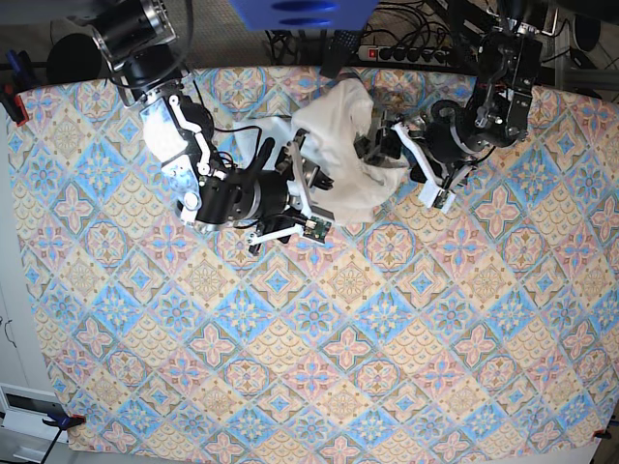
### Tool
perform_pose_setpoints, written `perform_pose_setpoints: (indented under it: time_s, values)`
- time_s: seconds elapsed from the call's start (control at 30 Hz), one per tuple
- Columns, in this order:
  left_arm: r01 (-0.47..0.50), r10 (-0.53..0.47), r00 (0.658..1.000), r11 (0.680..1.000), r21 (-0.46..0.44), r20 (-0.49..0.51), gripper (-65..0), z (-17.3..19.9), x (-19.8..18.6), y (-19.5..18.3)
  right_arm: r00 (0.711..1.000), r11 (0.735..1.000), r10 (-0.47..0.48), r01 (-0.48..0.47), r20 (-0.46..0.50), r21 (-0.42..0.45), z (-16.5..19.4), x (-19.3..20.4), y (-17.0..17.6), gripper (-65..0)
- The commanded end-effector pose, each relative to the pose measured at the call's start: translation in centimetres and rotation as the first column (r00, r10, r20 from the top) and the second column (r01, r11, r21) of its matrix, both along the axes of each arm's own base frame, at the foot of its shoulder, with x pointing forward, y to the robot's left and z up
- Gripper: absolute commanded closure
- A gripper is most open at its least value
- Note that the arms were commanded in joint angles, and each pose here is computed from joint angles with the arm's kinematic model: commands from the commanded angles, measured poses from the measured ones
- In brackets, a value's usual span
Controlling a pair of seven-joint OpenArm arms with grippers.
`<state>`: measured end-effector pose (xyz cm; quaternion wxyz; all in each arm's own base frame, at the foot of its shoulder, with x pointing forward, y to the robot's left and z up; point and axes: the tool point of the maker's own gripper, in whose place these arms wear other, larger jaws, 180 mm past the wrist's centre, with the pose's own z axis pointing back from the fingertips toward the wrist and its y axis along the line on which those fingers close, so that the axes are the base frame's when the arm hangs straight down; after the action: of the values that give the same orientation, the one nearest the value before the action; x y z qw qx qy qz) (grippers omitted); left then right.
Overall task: Fold the T-shirt properly
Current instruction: 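Grasp the bundled shirt with both grippers and lift it, then shake out and lay the shirt flat with both grippers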
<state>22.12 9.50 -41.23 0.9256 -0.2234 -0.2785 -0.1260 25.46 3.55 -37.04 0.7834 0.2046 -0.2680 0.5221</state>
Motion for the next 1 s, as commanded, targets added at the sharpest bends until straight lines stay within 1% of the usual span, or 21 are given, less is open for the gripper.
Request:
perform_pose_setpoints:
  time_s: [0.0,0.1,0.17,0.3,0.37,0.4,0.5,0.6,0.67,0.73,0.77,0.8,0.9,0.97]
  values:
    - [0.008,-0.007,0.999,1.000,-0.020,0.039,-55.8,0.9,1.0,-0.4,0.999,0.999,0.004,-0.005,0.036,0.035,1.3,0.8,0.5,-27.8]
    - [-0.002,0.003,1.000,0.999,-0.036,0.030,-55.8,0.6,1.1,-0.8,0.999,0.999,0.004,-0.005,0.035,0.035,1.3,0.7,0.5,-27.8]
    - [-0.011,0.014,0.999,0.998,-0.056,0.047,-55.8,0.8,1.4,-1.2,0.999,0.999,0.004,-0.005,0.036,0.036,1.3,0.7,0.5,-27.8]
    - [-0.014,0.017,0.999,0.998,-0.064,0.043,-55.5,0.7,1.2,-1.4,0.999,0.999,0.002,-0.004,0.036,0.036,1.4,0.8,0.5,-27.8]
    - [-0.013,0.016,0.999,0.998,-0.064,0.044,-52.9,0.7,1.2,-1.4,0.999,0.999,0.002,-0.004,0.036,0.036,1.4,0.8,0.5,-27.8]
    - [-0.013,0.016,0.999,0.998,-0.064,0.044,-50.6,0.7,1.2,-1.4,0.999,0.999,0.002,-0.004,0.036,0.036,1.4,0.8,0.5,-27.8]
    - [-0.017,0.021,0.999,0.996,-0.088,0.040,-40.1,0.9,1.2,-1.7,0.999,0.999,0.002,-0.004,0.036,0.036,1.4,0.8,0.5,-27.8]
    - [-0.035,0.038,0.999,0.993,-0.113,0.020,-24.9,0.6,1.3,-1.6,0.999,0.999,0.002,-0.004,0.038,0.036,1.4,0.8,0.5,-27.8]
    - [-0.050,0.051,0.999,0.992,-0.115,0.004,-12.2,0.0,1.9,-1.2,0.999,0.999,0.002,-0.004,0.038,0.036,1.4,0.8,0.5,-27.8]
    - [-0.068,0.067,0.998,0.990,-0.120,-0.012,-3.1,-0.6,2.5,-1.0,0.999,0.999,0.002,-0.004,0.038,0.036,1.4,0.8,0.5,-27.8]
    - [-0.079,0.078,0.997,0.988,-0.133,-0.016,-1.0,-0.7,2.9,-1.2,0.999,0.999,0.002,-0.004,0.036,0.036,1.4,0.8,0.5,-27.8]
    - [-0.083,0.082,0.997,0.987,-0.136,-0.012,-0.6,-0.6,3.2,-1.3,0.999,0.999,0.002,-0.004,0.036,0.036,1.4,0.8,0.5,-27.8]
    - [-0.079,0.082,0.997,0.986,-0.145,0.012,-0.6,0.1,4.2,-1.4,0.999,0.999,0.002,-0.004,0.036,0.036,1.4,0.8,0.5,-27.8]
    - [-0.067,0.075,0.996,0.986,-0.152,0.047,-0.5,1.2,5.0,-1.7,0.999,0.999,0.002,-0.004,0.036,0.036,1.4,0.8,0.5,-27.8]
